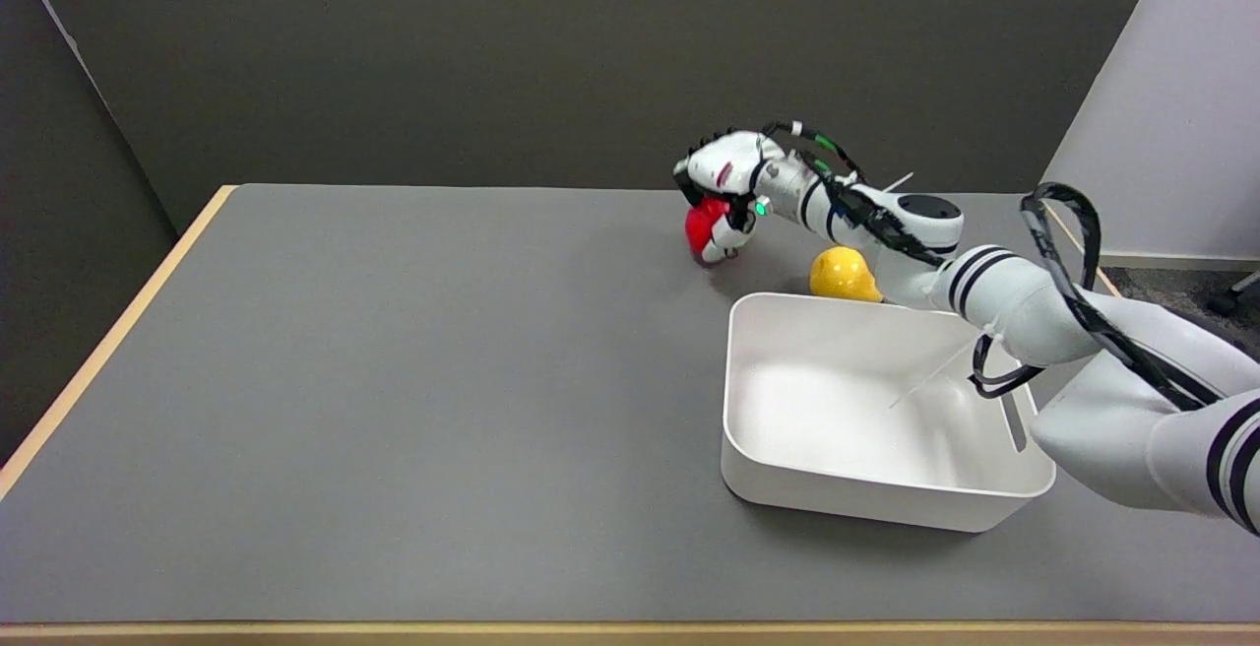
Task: Pick up tomato.
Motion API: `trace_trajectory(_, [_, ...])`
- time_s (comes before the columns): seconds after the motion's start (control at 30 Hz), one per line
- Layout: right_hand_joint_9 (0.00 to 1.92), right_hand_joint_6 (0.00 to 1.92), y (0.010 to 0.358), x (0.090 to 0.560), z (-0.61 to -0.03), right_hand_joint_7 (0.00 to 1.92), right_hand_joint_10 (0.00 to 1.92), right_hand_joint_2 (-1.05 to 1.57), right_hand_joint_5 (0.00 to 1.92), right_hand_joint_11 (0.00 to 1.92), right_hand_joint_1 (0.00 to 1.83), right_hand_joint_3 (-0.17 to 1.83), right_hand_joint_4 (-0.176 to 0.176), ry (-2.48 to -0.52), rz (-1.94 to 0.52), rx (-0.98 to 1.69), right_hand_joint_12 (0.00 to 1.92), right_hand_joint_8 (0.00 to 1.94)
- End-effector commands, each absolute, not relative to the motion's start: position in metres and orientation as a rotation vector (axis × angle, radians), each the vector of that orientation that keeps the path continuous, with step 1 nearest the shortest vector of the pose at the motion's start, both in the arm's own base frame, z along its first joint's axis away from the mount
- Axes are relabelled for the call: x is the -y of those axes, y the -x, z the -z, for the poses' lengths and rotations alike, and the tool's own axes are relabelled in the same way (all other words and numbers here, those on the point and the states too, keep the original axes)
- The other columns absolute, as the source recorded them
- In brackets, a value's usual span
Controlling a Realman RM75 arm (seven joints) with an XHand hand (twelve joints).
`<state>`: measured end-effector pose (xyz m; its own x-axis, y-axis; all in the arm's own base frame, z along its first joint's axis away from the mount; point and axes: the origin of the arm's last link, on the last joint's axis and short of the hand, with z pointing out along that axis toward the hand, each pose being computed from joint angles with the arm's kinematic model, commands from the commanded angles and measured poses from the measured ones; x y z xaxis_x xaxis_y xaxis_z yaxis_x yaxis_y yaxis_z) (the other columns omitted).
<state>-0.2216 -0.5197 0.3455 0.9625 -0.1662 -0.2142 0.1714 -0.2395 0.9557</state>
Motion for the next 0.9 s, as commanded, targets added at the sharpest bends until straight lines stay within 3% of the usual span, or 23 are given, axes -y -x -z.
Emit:
trace_trajectory(0.03, [0.79, 1.74, 0.092, 0.500, -0.360, 0.79, 1.35, 1.11, 0.58, 0.81, 1.34, 0.26, -0.176, -1.794, -0.058, -0.262, 1.59, 1.23])
trace_trajectory(0.37, [0.79, 1.73, 0.049, 0.461, -0.372, 0.79, 1.36, 1.10, 0.60, 0.84, 1.34, 0.29, -0.176, -1.783, -0.115, -0.410, 1.60, 1.24])
trace_trajectory(0.63, [0.80, 1.70, 0.049, 0.399, -0.404, 0.84, 1.35, 1.05, 0.60, 0.85, 1.34, 0.35, -0.176, -1.710, -0.070, -0.470, 1.70, 1.24])
trace_trajectory(0.9, [0.80, 1.69, 0.065, 0.318, -0.439, 0.84, 1.36, 1.05, 0.60, 0.85, 1.35, 0.36, -0.176, -1.664, -0.221, -0.305, 1.70, 1.24])
